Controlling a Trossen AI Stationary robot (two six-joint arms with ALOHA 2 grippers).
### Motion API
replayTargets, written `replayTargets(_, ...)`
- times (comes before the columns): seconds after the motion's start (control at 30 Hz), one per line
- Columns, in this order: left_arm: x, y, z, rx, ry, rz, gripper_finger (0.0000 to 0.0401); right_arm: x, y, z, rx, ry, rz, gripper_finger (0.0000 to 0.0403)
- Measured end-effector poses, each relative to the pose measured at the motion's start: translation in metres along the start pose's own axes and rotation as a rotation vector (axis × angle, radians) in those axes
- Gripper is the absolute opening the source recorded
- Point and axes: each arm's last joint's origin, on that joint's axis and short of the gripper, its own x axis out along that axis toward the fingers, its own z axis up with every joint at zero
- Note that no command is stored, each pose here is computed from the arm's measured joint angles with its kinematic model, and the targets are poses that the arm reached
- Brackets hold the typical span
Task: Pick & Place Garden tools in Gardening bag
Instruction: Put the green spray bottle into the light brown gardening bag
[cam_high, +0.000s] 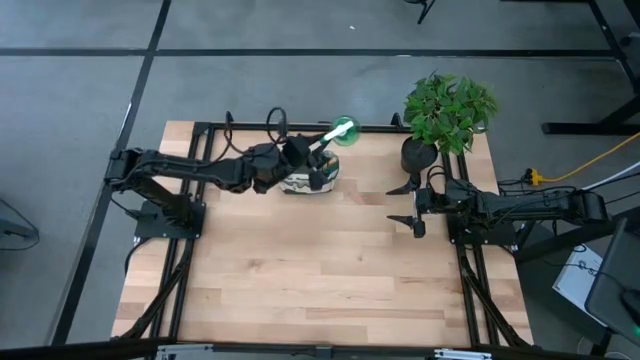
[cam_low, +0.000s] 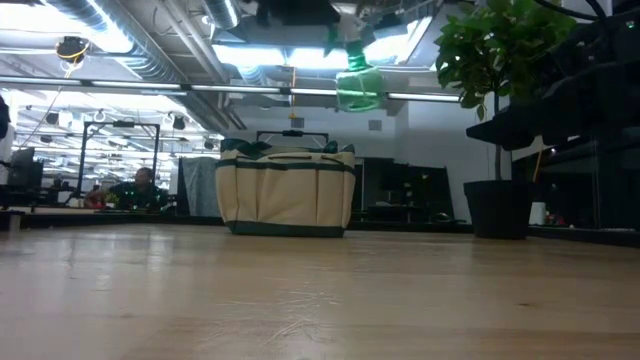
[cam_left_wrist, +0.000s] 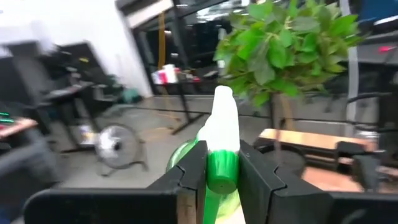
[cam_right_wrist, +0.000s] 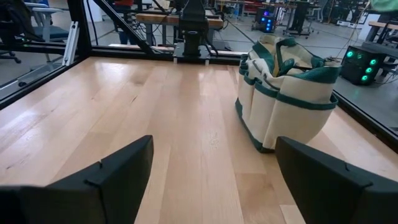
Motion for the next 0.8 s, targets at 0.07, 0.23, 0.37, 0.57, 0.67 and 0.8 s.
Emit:
replayTargets(0.07,0.006,0.006,-0.003,-0.038,0.004,-0.053,0.0059,0.0,0.0,0.0,0.0,0.0,0.0,0.0341)
replayTargets(0.23,0.017,0.021,-0.015,-0.094,0.09,-0.066,0.0059,0.0,0.0,0.0,0.0,0.0,0.0,0.0341)
replayTargets(0.37,0.019,0.024,-0.023,-0.088,0.159,-0.068,0.0059,0.0,0.0,0.0,0.0,0.0,0.0,0.0341)
replayTargets(0.57,0.018,0.023,-0.027,-0.073,0.192,-0.101,0.0059,0.0,0.0,0.0,0.0,0.0,-0.001,0.0341)
replayTargets(0.67,0.016,0.025,-0.025,-0.063,0.191,-0.105,0.0059,0.0,0.0,0.0,0.0,0.0,-0.001,0.0341)
replayTargets(0.8,0.006,0.028,-0.012,-0.071,0.15,-0.116,0.0059,0.0,0.0,0.0,0.0,0.0,-0.001,0.0341)
